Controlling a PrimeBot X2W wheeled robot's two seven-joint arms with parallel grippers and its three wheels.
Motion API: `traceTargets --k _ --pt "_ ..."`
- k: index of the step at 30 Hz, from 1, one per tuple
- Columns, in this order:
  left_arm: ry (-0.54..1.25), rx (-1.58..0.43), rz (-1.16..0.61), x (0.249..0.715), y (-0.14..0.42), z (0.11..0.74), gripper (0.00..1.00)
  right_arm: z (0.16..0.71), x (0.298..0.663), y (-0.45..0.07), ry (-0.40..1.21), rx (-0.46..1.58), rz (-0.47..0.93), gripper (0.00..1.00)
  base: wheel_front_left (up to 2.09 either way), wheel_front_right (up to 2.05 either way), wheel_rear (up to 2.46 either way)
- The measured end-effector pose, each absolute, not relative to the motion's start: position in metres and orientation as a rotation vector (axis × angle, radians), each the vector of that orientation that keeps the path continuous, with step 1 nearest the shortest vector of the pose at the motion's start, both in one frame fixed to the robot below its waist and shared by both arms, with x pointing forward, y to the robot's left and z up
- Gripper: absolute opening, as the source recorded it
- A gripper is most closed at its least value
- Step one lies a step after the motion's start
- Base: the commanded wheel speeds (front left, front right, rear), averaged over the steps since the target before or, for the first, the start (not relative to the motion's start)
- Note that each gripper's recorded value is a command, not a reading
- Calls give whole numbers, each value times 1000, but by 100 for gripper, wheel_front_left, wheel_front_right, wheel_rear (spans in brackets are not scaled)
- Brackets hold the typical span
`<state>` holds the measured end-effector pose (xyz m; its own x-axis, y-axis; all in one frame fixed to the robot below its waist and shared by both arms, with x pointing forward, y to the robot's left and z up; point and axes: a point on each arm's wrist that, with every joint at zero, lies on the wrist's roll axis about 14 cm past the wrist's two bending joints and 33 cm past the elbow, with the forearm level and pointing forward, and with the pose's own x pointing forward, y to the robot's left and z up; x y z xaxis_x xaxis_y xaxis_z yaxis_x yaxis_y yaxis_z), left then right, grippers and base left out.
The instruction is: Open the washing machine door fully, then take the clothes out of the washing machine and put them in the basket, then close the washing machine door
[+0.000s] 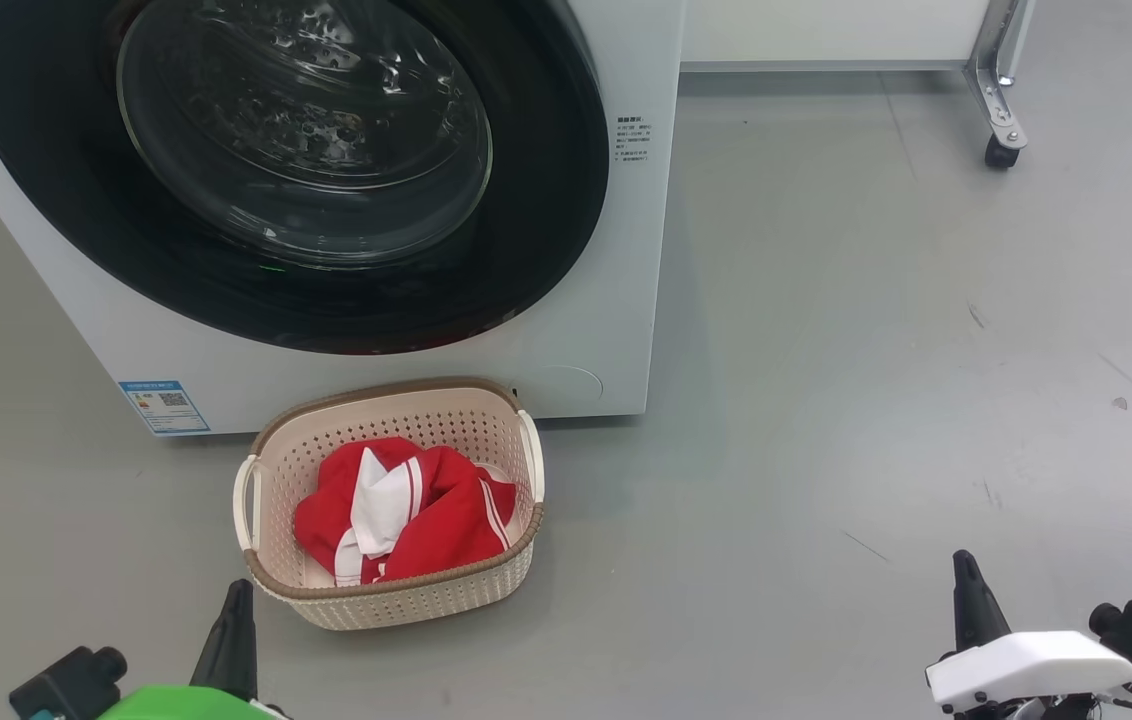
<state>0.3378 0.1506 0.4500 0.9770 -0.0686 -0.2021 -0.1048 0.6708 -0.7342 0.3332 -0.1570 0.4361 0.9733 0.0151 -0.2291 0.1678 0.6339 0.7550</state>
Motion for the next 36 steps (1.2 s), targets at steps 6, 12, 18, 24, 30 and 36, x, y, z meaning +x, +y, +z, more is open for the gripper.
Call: traceTargets --k 6,12,18,24,30,36 --pt "221 -912 26 341 153 451 0 440 338 -162 212 960 -99 0 0 0 0" --pt "214 -1010 41 345 158 452 0 444 343 -167 198 1046 -106 0 0 0 0" --pt "205 -1086 45 349 161 455 0 446 346 -172 191 1120 -115 0 0 0 0" --pt "197 -1163 50 353 164 457 0 450 351 -176 175 1198 -119 0 0 0 0" --pt "184 -1246 57 356 167 460 0 455 355 -182 156 1270 -120 0 0 0 0" --pt "171 -1314 62 359 170 463 0 459 358 -185 142 1332 -119 0 0 0 0"
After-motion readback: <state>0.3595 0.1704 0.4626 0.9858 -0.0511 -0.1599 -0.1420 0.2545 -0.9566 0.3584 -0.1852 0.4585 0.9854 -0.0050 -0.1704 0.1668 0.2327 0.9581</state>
